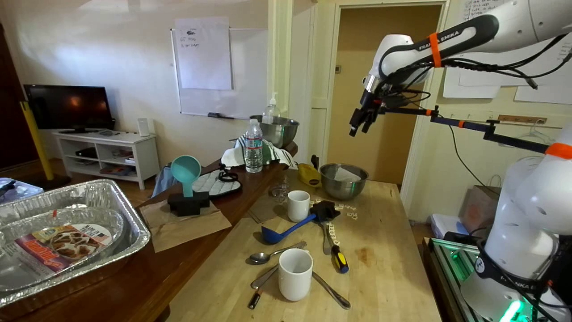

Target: Take the white napkin out of the silver bowl and put it on the countertop.

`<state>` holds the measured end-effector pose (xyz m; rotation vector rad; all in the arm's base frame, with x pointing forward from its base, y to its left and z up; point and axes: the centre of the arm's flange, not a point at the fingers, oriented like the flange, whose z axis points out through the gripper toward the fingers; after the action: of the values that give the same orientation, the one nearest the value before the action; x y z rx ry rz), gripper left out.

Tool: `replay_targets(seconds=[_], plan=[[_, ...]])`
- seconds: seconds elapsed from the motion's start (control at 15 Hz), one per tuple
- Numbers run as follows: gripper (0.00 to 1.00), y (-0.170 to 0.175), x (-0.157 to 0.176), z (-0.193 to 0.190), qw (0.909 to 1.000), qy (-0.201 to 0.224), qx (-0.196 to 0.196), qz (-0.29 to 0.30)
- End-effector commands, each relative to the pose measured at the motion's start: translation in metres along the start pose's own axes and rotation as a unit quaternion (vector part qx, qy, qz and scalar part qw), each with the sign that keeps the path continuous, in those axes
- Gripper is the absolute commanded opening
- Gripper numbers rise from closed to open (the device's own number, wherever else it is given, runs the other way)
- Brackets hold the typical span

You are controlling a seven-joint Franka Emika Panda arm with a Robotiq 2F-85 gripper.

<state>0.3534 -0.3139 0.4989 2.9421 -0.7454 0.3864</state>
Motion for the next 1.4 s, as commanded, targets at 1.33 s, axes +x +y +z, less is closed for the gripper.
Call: replay_targets(seconds=[1.33], plan=[[1.0, 0.036, 0.016, 0.187, 0.9905, -0.107, -0.028, -0.081]])
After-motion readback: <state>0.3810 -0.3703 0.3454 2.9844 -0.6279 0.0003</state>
